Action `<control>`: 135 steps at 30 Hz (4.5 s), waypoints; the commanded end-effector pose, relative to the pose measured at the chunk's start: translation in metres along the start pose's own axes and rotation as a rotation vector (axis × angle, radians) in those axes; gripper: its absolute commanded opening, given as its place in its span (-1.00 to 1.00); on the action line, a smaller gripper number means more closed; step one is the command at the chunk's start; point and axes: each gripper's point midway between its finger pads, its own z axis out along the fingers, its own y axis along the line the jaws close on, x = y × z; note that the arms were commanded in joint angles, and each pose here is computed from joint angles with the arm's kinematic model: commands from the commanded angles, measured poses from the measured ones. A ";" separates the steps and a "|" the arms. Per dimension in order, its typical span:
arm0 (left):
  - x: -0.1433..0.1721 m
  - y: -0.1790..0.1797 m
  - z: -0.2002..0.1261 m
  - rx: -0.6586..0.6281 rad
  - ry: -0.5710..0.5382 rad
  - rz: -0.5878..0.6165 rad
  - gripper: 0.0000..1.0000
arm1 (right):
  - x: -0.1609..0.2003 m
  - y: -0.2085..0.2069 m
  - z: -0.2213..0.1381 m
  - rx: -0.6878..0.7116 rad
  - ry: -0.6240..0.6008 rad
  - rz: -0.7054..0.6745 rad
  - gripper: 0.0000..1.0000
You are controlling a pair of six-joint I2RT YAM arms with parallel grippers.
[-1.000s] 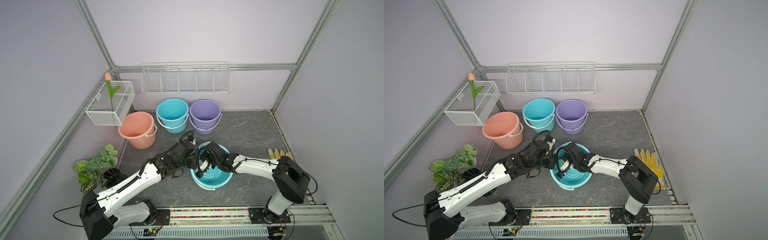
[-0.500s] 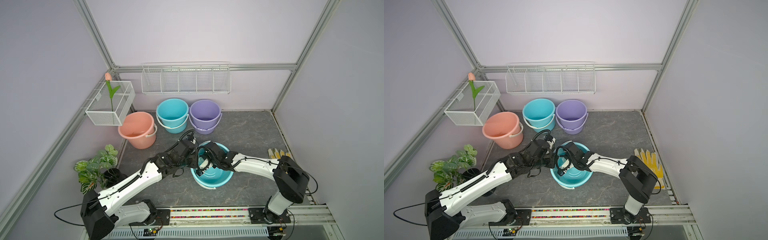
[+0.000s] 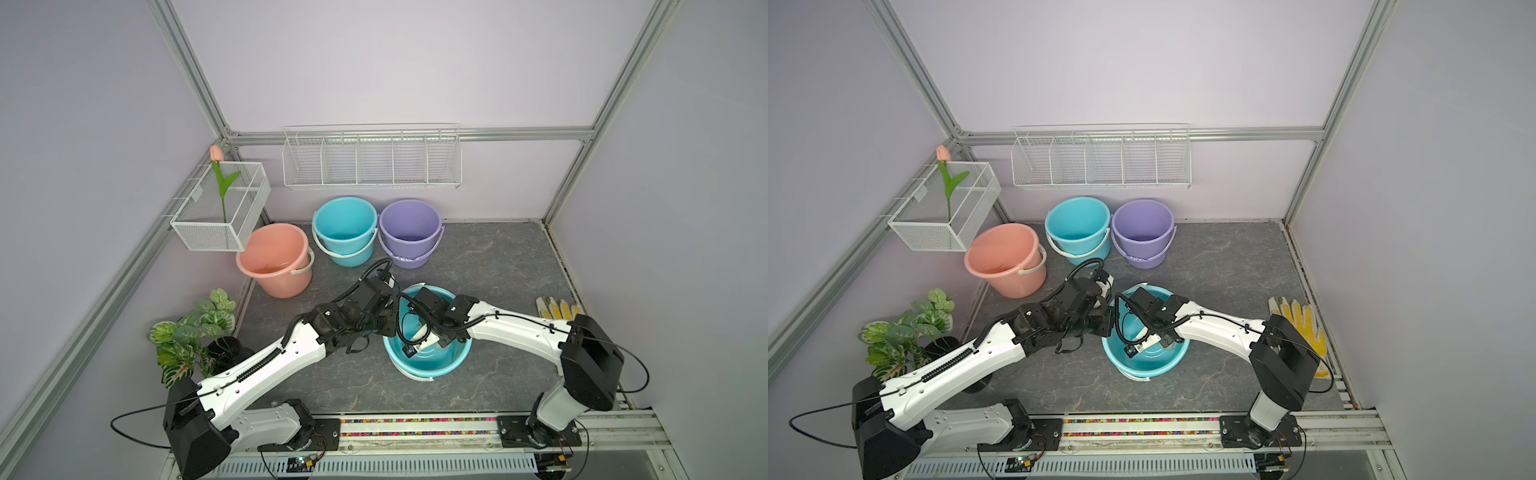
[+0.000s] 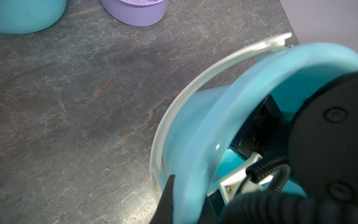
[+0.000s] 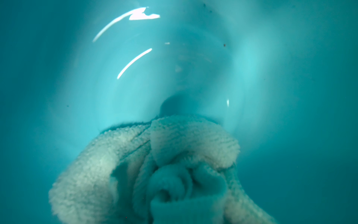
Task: Wipe the inside of the bucket with a cloth
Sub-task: Wipe the dirt from the inside of the bucket.
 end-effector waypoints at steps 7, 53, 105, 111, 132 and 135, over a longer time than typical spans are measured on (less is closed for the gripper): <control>-0.025 -0.011 -0.011 0.033 -0.084 -0.012 -1.00 | -0.021 0.016 -0.041 -0.023 -0.186 0.137 -0.86; -0.024 -0.017 -0.002 0.052 -0.081 -0.008 -1.00 | 0.025 0.048 -0.141 0.174 -0.041 0.218 -0.87; -0.024 -0.021 0.002 0.076 -0.089 -0.002 -1.00 | 0.056 -0.077 -0.145 0.725 -0.228 0.846 -0.86; -0.024 -0.020 0.002 0.069 -0.088 0.000 -1.00 | 0.072 -0.039 -0.141 0.613 -0.091 0.773 -0.86; -0.027 -0.019 0.001 0.059 -0.094 -0.002 -1.00 | -0.041 0.054 -0.171 -0.016 -0.637 0.621 -0.86; -0.027 -0.018 0.001 0.057 -0.095 -0.003 -1.00 | -0.056 0.037 -0.172 0.011 -0.744 0.657 -0.86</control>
